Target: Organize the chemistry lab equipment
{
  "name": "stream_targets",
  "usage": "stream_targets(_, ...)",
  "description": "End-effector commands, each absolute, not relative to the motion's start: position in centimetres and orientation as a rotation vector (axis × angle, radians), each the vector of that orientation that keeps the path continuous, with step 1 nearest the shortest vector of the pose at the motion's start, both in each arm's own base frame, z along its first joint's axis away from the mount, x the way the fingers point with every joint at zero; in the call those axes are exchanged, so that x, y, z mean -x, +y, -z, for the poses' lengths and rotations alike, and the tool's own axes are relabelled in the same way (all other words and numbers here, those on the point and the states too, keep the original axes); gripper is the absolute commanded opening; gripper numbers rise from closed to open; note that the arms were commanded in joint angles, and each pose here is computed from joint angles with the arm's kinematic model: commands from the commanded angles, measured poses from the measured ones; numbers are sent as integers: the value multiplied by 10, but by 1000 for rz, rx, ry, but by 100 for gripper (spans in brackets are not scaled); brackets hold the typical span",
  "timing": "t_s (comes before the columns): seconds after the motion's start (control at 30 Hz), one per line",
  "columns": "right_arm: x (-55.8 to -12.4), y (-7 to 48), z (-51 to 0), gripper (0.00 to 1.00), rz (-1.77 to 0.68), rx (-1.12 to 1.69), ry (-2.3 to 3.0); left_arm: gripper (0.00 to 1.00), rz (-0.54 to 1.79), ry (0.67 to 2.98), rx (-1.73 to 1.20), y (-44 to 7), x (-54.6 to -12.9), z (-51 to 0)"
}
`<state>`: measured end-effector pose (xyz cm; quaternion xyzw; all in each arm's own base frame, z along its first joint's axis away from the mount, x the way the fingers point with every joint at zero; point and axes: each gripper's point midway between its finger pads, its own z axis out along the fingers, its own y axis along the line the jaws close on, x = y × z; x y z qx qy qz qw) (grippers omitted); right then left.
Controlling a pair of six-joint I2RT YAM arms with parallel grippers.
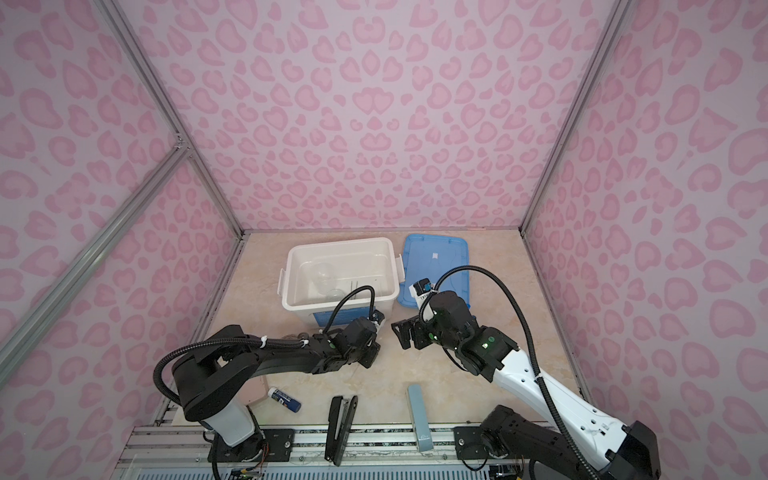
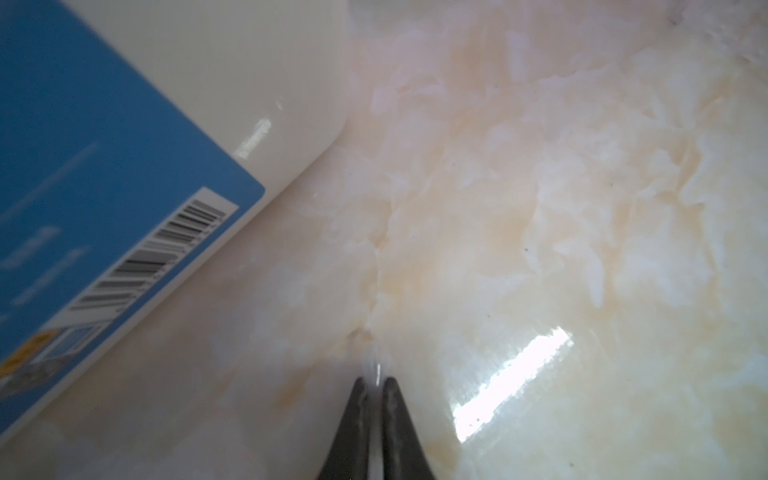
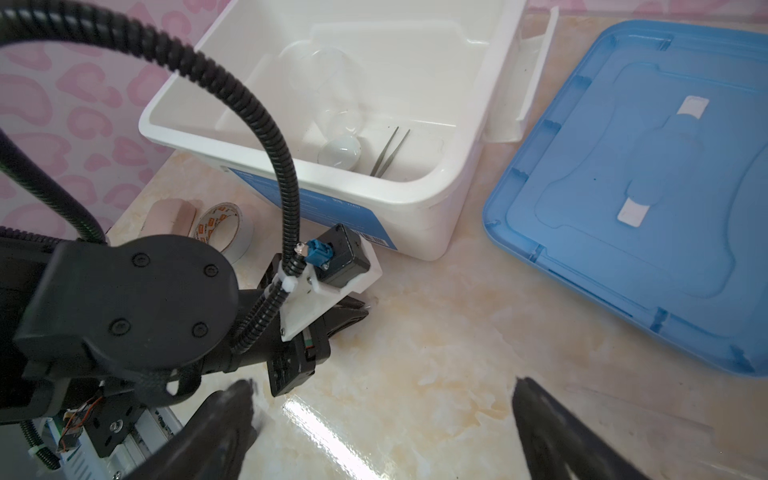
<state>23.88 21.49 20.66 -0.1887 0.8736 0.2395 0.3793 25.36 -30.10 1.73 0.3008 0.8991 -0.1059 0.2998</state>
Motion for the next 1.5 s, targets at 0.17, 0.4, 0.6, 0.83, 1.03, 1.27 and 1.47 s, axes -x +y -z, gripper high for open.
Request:
stream_targets(0.17,-244,211,-215,98,-577,466,2200,5,392,2395,-729,-304,-245,-36)
stream_targets(0.4,-246,202,-227,98,-527,443,2175,4,455,2358,-692,-308,-244,-61)
stream_targets(0.6,-251,189,-274,99,-597,342,2092,3,557,2245,-551,-307,-248,-141)
stream_targets(0.83,-276,167,-293,99,-569,223,2085,3,697,2119,-382,-304,-270,-245)
stream_targets(1.03,-293,186,-305,99,-650,224,2061,4,781,2079,-163,-294,-311,-290)
stream_targets(1.27,-316,211,-310,98,-691,277,2092,3,904,2093,-29,-307,-369,-283)
stream_targets(1.47,-334,225,-307,98,-683,328,2113,3,915,2099,52,-318,-412,-260)
